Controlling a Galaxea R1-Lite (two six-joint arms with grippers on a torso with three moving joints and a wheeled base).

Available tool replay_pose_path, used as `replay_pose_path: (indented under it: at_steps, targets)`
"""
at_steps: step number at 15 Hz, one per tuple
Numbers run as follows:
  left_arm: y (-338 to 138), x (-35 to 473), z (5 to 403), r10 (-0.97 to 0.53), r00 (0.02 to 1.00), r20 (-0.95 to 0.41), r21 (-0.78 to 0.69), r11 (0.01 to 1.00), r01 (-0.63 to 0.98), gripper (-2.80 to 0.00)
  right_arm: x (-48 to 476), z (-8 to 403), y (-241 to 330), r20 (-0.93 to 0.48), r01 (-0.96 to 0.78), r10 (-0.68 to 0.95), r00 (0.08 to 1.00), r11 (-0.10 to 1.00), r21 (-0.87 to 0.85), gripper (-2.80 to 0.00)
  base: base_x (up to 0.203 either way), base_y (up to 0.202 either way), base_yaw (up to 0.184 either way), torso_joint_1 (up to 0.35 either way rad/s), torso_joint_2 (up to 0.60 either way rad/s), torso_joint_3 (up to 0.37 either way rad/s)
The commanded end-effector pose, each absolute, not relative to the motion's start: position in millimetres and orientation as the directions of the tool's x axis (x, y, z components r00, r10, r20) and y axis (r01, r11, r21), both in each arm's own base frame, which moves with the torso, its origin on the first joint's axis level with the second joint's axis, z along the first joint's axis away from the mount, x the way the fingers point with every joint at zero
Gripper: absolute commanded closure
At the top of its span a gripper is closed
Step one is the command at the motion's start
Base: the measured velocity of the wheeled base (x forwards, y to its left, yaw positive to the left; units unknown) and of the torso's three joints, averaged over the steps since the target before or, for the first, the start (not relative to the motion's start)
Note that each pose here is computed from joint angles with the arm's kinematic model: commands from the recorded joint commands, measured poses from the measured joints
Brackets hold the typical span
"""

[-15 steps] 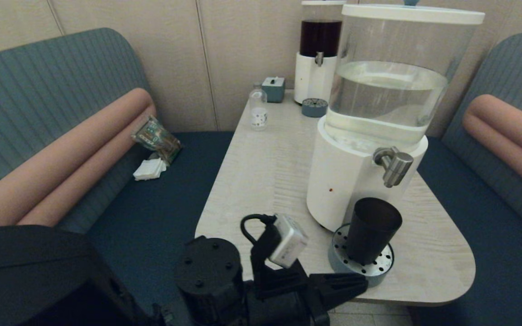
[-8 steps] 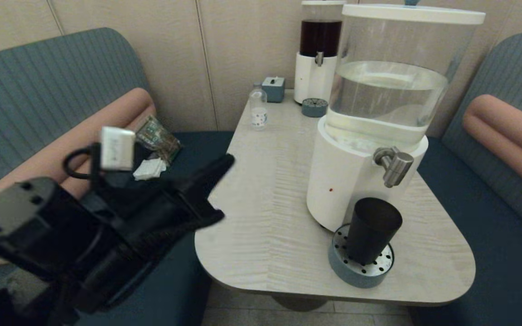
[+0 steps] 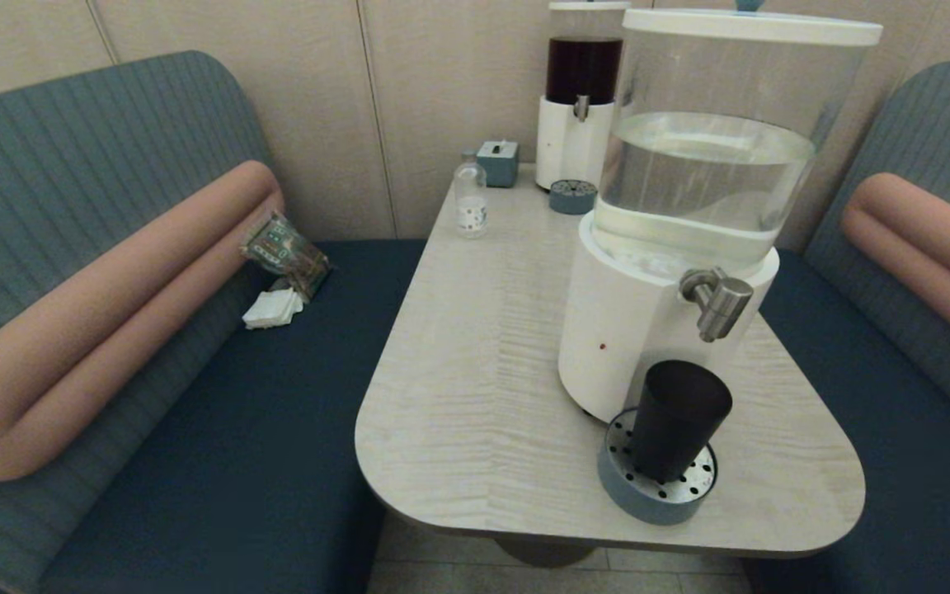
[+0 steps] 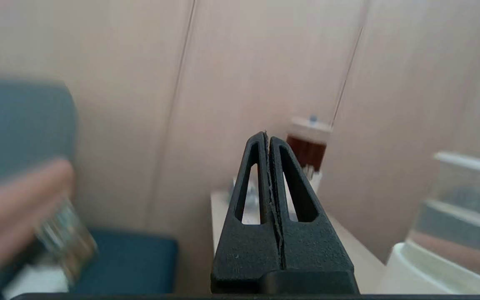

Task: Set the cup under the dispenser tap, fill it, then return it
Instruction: Turn on the faucet

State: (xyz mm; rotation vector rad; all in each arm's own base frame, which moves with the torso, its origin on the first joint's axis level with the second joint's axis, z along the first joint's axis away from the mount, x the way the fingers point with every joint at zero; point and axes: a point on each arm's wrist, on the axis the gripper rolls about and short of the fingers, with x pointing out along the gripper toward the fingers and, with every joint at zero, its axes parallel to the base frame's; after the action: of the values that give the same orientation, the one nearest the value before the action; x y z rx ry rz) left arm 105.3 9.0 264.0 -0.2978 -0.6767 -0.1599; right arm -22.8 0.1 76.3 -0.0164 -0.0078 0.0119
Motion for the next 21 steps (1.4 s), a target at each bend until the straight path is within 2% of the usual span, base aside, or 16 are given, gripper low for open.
replay_pose_path:
  at_steps: [1,4,6,12,15,21]
  targets:
    - [1.6,30.1,270.2,-0.044,0.693,0.720,-0.168,0.957,0.235,0.00,-22.9,76.3,0.1,0.010,-0.013,0.013,1.000,1.000,-0.017,0.00,0.000,0.000,0.000,0.000,0.00,0.000]
    - [-6.3,-8.6,257.8,-0.051,0.763,0.644,-0.277,0.915,0.294,0.00,-22.9,76.2,0.1,0.009,-0.013,0.013,1.000,1.000,-0.017,0.00,0.000,0.000,0.000,0.000,0.00,0.000]
    - [-8.6,-22.0,257.0,-0.071,0.755,0.651,-0.349,0.856,0.382,0.00,-22.9,76.2,0.1,0.009,-0.012,0.012,1.000,1.000,-0.017,0.00,0.000,0.000,0.000,0.000,0.00,0.000]
    - [-1.0,-64.0,257.1,-0.114,0.744,0.658,-0.436,0.748,0.500,0.00,-22.9,76.2,0.1,0.009,-0.014,0.014,1.000,1.000,-0.017,0.00,0.000,0.000,0.000,0.000,0.00,0.000]
    - [0.2,-67.7,247.1,-0.084,0.759,0.646,-0.424,0.788,0.447,0.00,-22.9,76.2,0.1,0.009,-0.012,0.012,1.000,1.000,-0.017,0.00,0.000,0.000,0.000,0.000,0.00,0.000]
    - [-2.0,-66.5,184.8,-0.140,0.773,0.618,-0.167,0.938,0.303,0.00,-22.9,76.3,0.1,0.010,-0.012,0.012,1.000,1.000,-0.017,0.00,0.000,0.000,0.000,0.000,0.00,0.000]
